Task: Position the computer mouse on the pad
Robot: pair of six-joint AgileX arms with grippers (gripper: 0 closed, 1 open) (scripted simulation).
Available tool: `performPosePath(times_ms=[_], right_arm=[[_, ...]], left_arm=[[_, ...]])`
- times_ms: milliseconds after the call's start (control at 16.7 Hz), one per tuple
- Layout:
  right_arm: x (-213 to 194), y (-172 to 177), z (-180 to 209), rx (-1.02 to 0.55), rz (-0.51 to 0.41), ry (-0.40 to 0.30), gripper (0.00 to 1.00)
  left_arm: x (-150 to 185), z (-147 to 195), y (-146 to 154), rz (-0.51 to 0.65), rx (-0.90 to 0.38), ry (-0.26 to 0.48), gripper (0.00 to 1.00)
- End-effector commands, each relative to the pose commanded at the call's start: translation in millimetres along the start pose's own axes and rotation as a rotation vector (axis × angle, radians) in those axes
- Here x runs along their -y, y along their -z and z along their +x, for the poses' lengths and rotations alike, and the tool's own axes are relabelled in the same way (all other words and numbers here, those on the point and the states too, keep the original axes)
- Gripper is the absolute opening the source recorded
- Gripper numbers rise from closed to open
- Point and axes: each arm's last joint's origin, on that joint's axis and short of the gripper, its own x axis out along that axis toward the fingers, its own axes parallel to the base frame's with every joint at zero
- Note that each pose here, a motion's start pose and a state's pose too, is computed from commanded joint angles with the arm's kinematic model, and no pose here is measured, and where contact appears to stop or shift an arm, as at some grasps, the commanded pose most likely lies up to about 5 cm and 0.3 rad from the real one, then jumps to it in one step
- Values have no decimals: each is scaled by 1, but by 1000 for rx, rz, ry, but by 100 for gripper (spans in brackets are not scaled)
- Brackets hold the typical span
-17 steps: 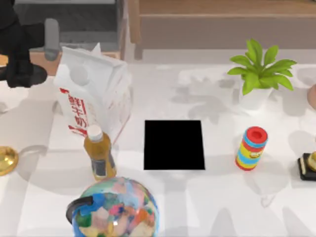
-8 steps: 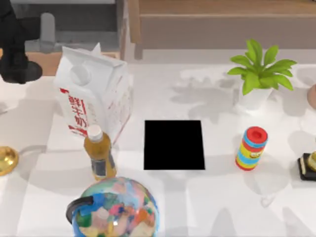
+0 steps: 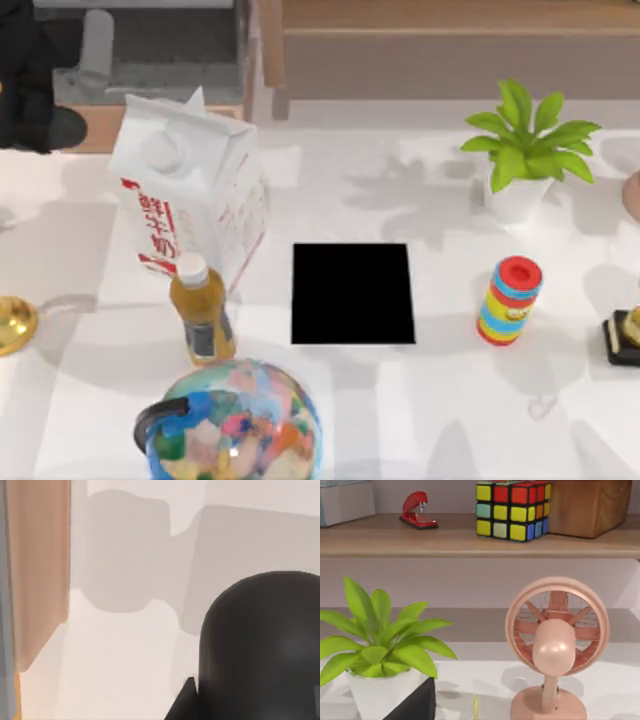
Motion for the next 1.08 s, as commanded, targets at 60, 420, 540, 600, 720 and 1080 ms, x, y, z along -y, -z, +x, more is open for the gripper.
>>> performPosePath(times_ms=[60,420,540,600,720,1080], right_arm=[[0,0,0,0,0,0,100],[0,0,0,0,0,0,100],[0,0,0,0,0,0,100],[0,0,0,0,0,0,100],[0,0,0,0,0,0,100],[0,0,0,0,0,0,100]], left_arm=[[3,-14,-5,50,4,-36,0],[28,-97,-68,528,12,-324,0],[39,-111,-102,730,10,-400,0],[46,-114,-121,833,9,-426,0],[60,-112,-161,1038,9,-454,0],[105,-46,-261,1538,20,-298,0]])
